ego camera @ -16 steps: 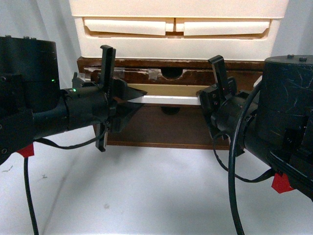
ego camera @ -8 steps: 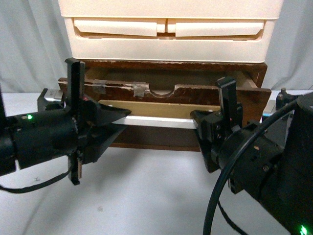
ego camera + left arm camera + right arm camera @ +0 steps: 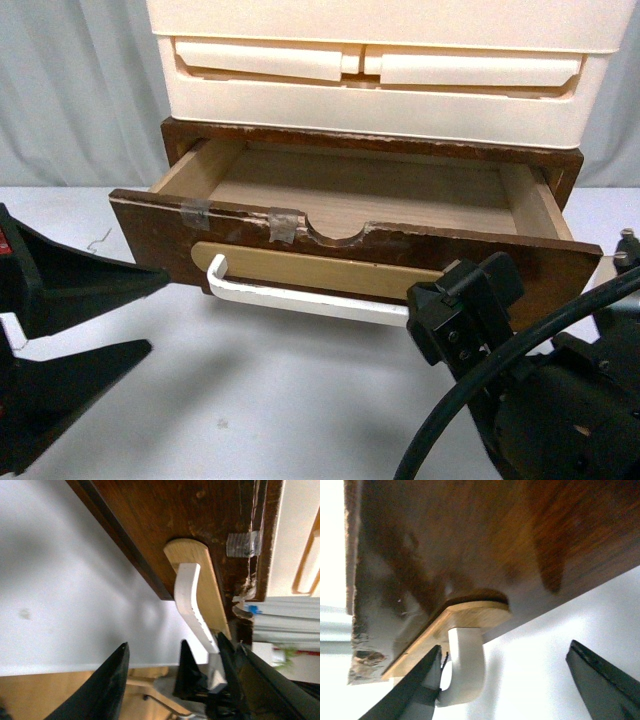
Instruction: Open drawer
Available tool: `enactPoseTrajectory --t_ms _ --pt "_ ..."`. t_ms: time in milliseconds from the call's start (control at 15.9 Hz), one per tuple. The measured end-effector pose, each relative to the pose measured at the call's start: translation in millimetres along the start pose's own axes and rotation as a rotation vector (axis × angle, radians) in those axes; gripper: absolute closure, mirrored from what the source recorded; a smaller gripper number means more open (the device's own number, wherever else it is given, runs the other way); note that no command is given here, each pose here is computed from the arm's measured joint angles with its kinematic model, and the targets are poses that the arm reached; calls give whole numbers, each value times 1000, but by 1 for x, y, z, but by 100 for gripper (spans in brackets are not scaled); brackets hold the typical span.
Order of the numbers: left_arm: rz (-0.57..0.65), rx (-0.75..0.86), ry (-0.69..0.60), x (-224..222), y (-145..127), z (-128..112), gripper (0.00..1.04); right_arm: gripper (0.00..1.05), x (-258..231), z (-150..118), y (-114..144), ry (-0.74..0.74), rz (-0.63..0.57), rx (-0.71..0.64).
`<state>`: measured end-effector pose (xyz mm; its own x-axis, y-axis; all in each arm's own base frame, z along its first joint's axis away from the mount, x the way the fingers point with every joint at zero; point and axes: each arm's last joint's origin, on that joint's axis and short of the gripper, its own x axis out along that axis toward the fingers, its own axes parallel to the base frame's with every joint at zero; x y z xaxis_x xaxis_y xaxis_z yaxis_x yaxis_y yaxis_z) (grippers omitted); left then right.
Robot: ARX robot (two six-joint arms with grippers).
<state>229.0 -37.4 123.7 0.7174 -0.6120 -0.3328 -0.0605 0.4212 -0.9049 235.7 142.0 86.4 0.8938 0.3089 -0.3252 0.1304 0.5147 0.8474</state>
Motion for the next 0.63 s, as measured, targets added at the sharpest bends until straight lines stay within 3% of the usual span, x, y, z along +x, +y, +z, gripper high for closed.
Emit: enactPoseTrajectory --t_ms 126,189,252,315,378,503,629 --pt "108 200 -75 -19 -10 10 18 6 -4 2 5 -16 -1 -58" --pt "227 437 -182 -38 -17 17 5 9 -4 2 3 -43 -8 -104" --pt "245 555 -208 -41 -19 20 8 19 -6 1 -8 -178 -35 -243" --pt "242 663 -266 -40 -18 19 10 29 -18 6 -18 -220 -85 -450" --pt "307 833 -424 -41 -9 16 21 40 -34 19 -28 -235 -181 -646" --pt "400 988 -654 -61 -5 5 42 60 -65 39 -48 -228 -319 -920" --pt "348 1071 -736 -71 -23 4 62 82 -82 54 -34 -293 -219 -1015"
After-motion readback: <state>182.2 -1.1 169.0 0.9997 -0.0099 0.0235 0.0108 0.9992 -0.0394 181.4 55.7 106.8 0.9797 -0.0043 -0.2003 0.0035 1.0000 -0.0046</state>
